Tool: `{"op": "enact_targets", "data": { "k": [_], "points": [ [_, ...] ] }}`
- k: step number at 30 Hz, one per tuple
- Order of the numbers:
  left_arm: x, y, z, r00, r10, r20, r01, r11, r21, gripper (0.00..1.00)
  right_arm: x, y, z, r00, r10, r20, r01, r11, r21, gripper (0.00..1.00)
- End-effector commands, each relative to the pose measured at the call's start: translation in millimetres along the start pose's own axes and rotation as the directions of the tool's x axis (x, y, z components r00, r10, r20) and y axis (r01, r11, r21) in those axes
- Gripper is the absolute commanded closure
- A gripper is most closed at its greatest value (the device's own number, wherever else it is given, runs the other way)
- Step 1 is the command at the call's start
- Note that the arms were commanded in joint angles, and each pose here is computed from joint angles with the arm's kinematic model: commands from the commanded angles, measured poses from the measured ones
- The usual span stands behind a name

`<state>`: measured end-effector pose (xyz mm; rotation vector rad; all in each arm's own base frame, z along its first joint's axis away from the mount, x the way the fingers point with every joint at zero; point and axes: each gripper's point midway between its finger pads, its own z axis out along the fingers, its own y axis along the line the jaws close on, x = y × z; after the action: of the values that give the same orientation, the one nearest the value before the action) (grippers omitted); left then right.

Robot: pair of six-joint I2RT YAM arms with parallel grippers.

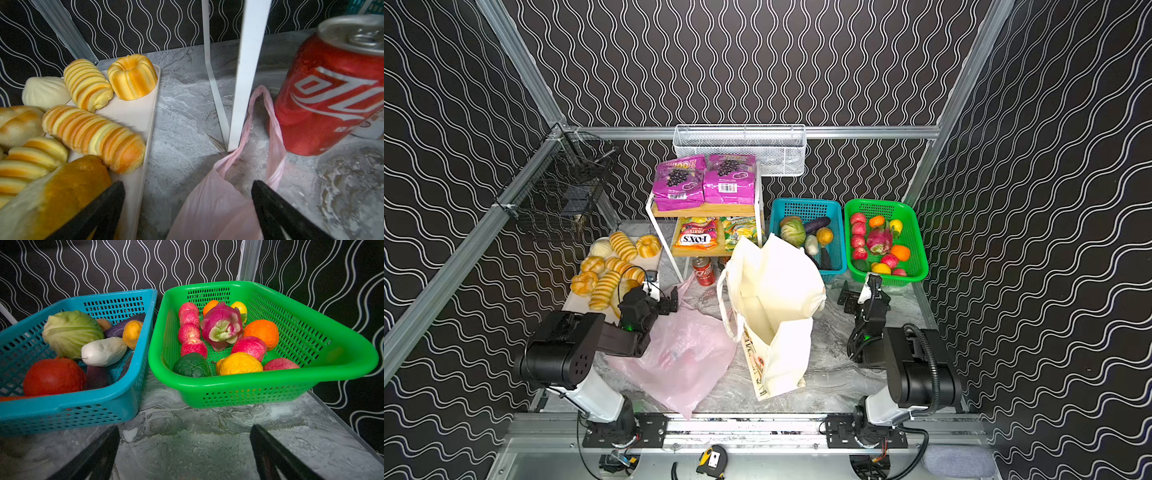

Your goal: Place the mixed food into the grocery bags and tie them

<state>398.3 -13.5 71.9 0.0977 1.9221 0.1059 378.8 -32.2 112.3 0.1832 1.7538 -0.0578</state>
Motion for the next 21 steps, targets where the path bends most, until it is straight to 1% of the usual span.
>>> {"op": "enact_targets", "data": {
  "k": [1, 21],
  "points": [
    [-3.5, 0.8, 0.4, 1.000, 0.016, 0.010, -0.016, 1.000, -0.003, 0.01, -6.3, 1.1, 0.3, 1.000, 0.002, 0.026, -0.002, 1.000, -0.004, 0.00],
    [-2.7, -0.5, 1.9, 1.000, 0.004, 0.003, -0.004, 1.000, 0.013, 0.01, -5.3, 2.3, 1.5, 1.000, 0.007, 0.018, -0.007, 1.000, -0.010, 0.00]
  ]
}}
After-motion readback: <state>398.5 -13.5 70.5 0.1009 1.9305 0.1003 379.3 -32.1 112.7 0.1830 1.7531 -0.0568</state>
